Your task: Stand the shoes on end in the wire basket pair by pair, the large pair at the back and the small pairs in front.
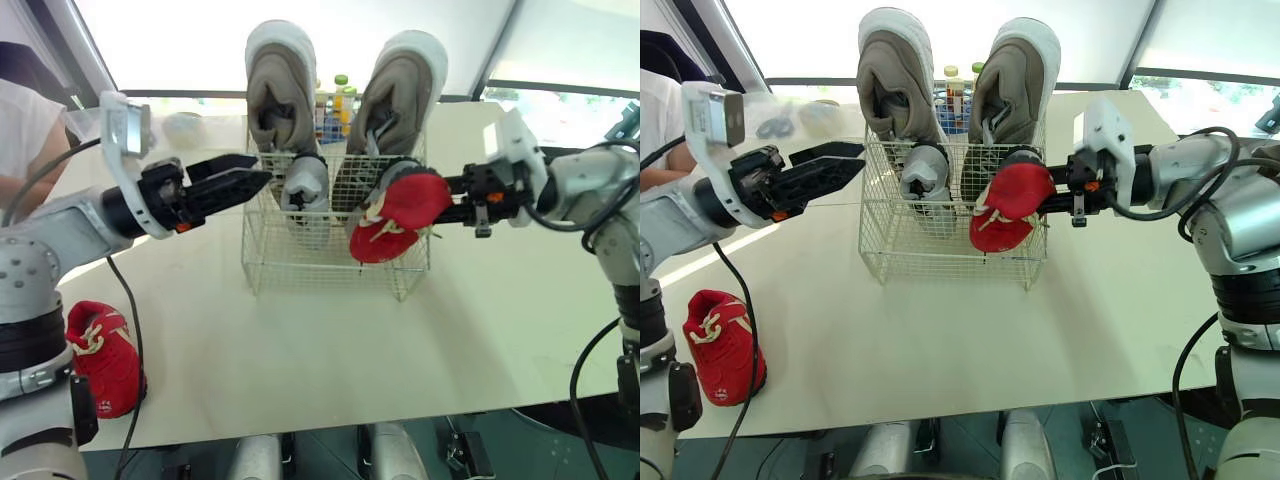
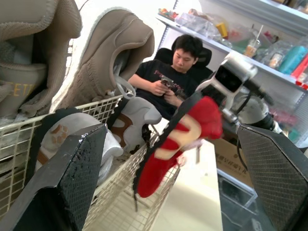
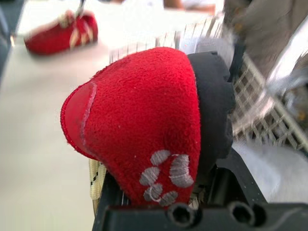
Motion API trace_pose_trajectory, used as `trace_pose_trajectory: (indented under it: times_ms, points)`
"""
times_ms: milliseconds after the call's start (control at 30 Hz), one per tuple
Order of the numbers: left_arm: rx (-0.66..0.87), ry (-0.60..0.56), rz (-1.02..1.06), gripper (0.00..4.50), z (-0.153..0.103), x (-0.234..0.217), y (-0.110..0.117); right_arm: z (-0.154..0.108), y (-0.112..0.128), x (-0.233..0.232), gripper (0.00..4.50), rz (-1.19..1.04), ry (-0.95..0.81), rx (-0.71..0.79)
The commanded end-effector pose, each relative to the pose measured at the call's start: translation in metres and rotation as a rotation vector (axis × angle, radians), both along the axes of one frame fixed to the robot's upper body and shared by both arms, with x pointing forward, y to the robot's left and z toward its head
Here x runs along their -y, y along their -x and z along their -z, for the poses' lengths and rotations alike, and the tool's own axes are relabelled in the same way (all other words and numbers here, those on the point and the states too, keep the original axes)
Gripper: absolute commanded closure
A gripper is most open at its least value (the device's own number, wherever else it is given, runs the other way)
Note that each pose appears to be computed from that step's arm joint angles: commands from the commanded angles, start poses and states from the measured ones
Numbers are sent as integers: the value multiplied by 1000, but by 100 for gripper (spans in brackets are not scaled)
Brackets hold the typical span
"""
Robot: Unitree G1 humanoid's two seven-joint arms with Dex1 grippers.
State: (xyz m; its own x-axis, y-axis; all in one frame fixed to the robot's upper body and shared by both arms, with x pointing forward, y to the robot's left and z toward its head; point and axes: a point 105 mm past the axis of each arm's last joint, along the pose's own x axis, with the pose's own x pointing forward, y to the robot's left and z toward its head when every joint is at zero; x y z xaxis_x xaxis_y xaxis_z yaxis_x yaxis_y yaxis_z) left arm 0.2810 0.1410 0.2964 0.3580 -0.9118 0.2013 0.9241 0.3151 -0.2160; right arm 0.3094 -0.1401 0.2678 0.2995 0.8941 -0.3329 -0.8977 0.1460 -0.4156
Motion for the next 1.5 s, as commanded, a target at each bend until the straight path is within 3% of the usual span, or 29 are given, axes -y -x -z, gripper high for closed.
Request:
trace_pose_trajectory:
  times_ms: [33,233,500,733,767,800,1233,1500]
  points:
    - [51,-3,-13,8,-7,0,3,-7,3,-4,387,-41,23,72]
    - [58,-8,-17,8,-4,4,3,18,1,-8,387,-38,19,27]
    - [65,-5,-9,8,-4,7,1,28,-5,-10,387,6,-32,11]
    - [68,-8,1,0,-3,10,0,29,1,-4,59,27,-25,17]
    - [68,-9,2,0,-3,10,0,26,3,-4,17,25,-27,29]
    - [68,-10,2,0,-3,10,0,22,4,-2,8,28,-24,43]
    - [48,-57,-26,0,6,4,2,-26,15,32,8,152,32,204]
    - [29,-140,-194,0,12,-27,13,-66,25,40,8,130,-21,282]
